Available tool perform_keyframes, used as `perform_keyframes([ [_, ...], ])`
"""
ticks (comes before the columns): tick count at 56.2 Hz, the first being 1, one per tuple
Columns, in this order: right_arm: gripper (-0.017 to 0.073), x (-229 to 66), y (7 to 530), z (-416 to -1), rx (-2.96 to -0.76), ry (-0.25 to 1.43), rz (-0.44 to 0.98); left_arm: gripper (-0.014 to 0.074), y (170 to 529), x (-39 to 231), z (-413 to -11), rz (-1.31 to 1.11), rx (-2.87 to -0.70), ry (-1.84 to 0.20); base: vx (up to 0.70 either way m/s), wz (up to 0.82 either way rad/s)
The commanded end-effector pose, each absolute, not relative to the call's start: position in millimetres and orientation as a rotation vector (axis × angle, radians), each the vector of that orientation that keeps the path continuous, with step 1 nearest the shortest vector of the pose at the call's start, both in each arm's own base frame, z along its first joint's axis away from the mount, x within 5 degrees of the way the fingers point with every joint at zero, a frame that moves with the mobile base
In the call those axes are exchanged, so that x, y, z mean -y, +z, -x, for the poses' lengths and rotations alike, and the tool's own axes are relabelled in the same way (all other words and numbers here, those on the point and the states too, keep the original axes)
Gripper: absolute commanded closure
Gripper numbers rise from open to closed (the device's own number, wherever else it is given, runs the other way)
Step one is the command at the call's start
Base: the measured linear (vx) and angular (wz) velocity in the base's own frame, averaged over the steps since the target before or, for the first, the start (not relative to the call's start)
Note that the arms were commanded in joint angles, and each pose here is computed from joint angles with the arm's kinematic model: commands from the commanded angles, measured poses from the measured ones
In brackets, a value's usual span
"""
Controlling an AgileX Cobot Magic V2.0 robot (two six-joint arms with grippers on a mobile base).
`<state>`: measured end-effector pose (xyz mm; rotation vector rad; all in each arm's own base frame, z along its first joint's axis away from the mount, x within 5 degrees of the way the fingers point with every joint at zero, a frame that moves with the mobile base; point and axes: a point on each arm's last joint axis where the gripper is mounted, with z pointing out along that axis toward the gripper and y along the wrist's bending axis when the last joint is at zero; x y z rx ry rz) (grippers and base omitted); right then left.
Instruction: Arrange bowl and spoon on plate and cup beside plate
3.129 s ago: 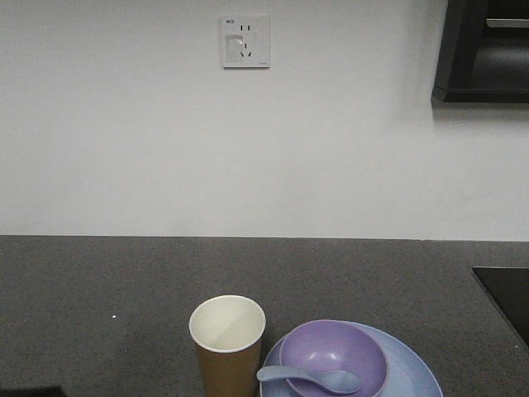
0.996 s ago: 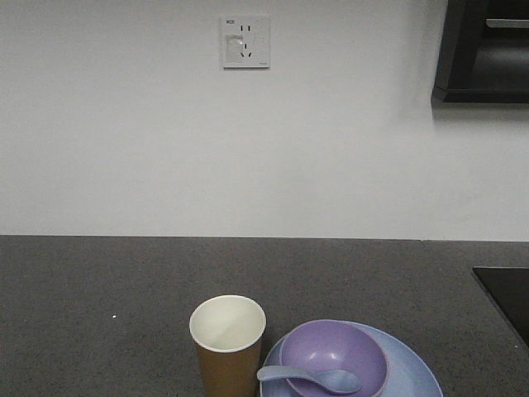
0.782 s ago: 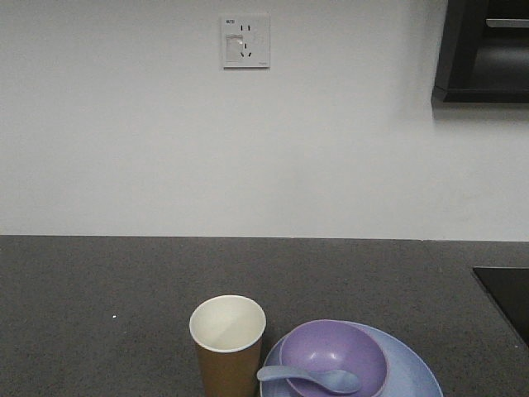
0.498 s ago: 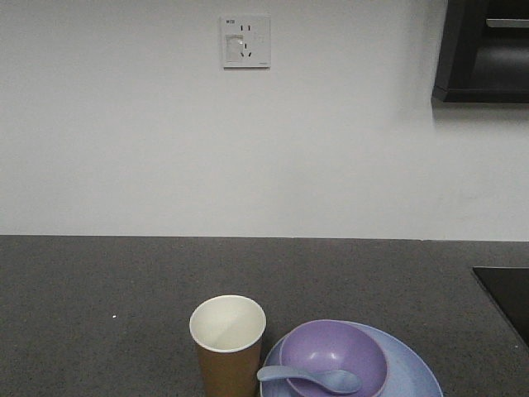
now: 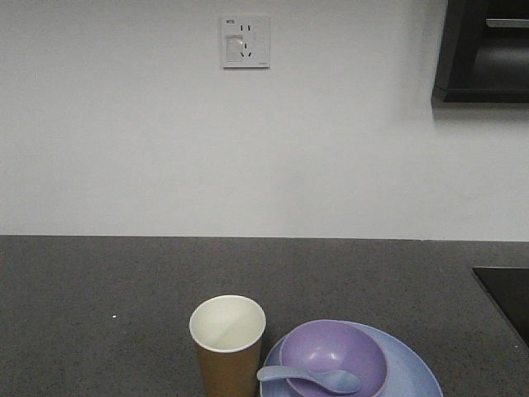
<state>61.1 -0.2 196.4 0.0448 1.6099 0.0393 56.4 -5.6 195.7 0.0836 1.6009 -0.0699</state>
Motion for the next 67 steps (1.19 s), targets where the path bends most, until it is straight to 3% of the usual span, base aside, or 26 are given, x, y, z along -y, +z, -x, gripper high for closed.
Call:
perform_keyframes([
  [1, 0.0568, 0.5, 201.5, -56.9, -1.518, 0.034, -0.045, 0.0597, 212.4, 5.2, -53.7, -0.071, -1.479, -0.079, 0.0, 0.0],
  [67, 0.0568, 0.5, 200.8, -56.5, -1.519, 0.034, -0.045, 0.0597, 212.4, 5.2, -53.7, -0.071, -1.479, -0.079, 0.0, 0.0],
])
